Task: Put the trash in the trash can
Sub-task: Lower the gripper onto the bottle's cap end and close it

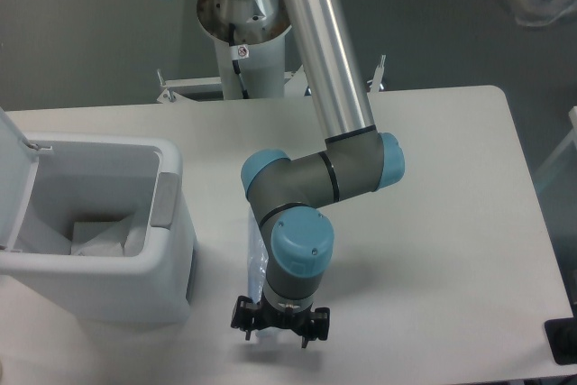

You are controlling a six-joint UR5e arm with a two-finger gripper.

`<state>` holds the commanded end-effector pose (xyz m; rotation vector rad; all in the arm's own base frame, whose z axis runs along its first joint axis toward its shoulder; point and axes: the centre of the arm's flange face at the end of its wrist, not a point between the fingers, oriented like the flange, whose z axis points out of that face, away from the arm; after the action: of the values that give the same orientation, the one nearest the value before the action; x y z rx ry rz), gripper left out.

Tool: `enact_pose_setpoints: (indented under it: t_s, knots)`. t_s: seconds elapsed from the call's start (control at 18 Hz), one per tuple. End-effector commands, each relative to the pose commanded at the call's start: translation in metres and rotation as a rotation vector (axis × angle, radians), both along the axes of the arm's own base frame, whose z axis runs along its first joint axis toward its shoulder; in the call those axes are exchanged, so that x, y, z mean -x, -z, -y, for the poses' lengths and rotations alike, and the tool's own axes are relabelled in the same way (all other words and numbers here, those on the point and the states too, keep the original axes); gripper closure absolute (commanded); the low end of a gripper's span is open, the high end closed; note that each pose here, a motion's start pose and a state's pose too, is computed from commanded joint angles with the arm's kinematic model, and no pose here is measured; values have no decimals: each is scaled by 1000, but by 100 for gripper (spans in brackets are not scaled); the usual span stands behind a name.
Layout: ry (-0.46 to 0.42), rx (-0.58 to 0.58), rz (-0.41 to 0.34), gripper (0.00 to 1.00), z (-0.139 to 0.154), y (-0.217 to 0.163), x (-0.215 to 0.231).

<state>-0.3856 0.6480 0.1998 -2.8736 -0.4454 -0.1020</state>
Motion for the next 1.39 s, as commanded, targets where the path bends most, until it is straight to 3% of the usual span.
enact_pose_setpoints:
  t_s: [0.22, 0.5, 0.72, 1.06, 1.17, 1.22, 1.39]
  knots:
    - [0, 13, 10, 10, 4, 8, -3]
    - [0, 24, 3, 12, 4, 10, -4]
    - [-2, 23, 3, 29, 4, 9, -3]
    - [1, 24, 4, 46, 3, 10, -6]
    - [1, 24, 4, 48, 3, 10, -6]
    - [0, 25, 5, 55, 3, 10, -6]
    - [1, 28, 7, 62, 4, 11, -8]
